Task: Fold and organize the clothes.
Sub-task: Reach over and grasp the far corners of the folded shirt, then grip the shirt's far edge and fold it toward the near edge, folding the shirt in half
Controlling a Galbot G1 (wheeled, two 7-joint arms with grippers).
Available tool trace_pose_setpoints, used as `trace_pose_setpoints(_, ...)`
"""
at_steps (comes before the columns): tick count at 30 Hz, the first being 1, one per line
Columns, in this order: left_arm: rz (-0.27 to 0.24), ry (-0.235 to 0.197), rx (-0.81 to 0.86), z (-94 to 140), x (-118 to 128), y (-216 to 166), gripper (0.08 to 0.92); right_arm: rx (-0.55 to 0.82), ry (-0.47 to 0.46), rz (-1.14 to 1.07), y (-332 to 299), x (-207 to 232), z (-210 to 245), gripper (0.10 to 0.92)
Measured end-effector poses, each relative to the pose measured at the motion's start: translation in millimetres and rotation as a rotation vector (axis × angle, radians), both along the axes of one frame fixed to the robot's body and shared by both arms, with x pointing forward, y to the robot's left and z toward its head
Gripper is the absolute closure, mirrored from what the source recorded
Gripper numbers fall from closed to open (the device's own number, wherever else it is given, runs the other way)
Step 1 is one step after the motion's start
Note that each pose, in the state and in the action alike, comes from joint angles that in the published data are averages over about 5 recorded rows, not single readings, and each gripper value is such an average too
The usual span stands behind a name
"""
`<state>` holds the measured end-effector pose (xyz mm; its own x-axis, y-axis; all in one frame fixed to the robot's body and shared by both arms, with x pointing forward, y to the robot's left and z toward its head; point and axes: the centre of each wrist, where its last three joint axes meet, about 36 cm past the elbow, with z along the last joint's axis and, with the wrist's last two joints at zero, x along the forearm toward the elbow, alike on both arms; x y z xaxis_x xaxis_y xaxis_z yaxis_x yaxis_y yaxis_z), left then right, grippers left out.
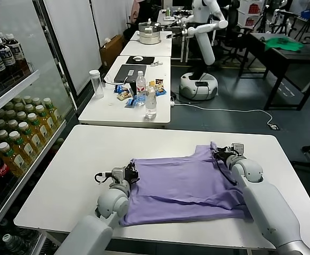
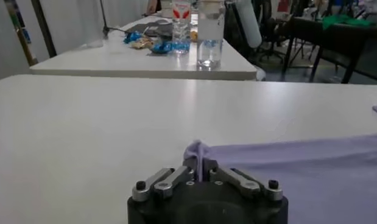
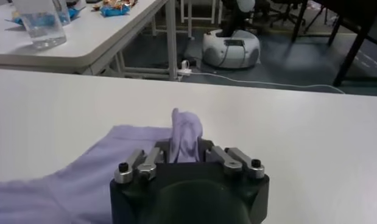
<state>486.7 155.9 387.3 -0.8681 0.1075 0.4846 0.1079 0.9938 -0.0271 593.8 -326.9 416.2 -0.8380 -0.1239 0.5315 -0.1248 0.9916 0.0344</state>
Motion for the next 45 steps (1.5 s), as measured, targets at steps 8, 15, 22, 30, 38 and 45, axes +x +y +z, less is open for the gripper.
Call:
trace_pose_setpoints(8, -0.017, -0.044, -0.083, 14.0, -18.1, 11.3, 0.902, 0.001, -0.08, 0.018, -11.8, -31.7, 28.3, 0.905)
trace_pose_setpoints(15, -0.046, -0.085, -0.132, 34.1, -45.0, 21.2, 0.902, -0.009, -0.157, 0.033, -25.5, -74.2, 57.7, 0.91)
trace_pose_setpoints(22, -0.081, -0.1, -0.152, 48.7, -74.3, 30.1, 0.902, -0.016, -0.192, 0.041, -30.5, -122.5, 70.5, 0.91)
trace_pose_setpoints(30, -0.128, -0.076, -0.143, 54.7, -102.5, 37.8, 0.902, -0.032, -0.186, 0.035, -35.5, -173.7, 70.6, 0.91)
trace_pose_setpoints(38, -0.175, -0.014, -0.116, 48.1, -120.6, 37.1, 0.9, -0.062, -0.133, 0.015, -37.5, -203.4, 57.5, 0.909)
trace_pose_setpoints(45, -0.178, 0.001, -0.075, 42.3, -125.9, 37.1, 0.767, -0.096, -0.107, 0.002, -35.6, -210.8, 46.3, 0.785)
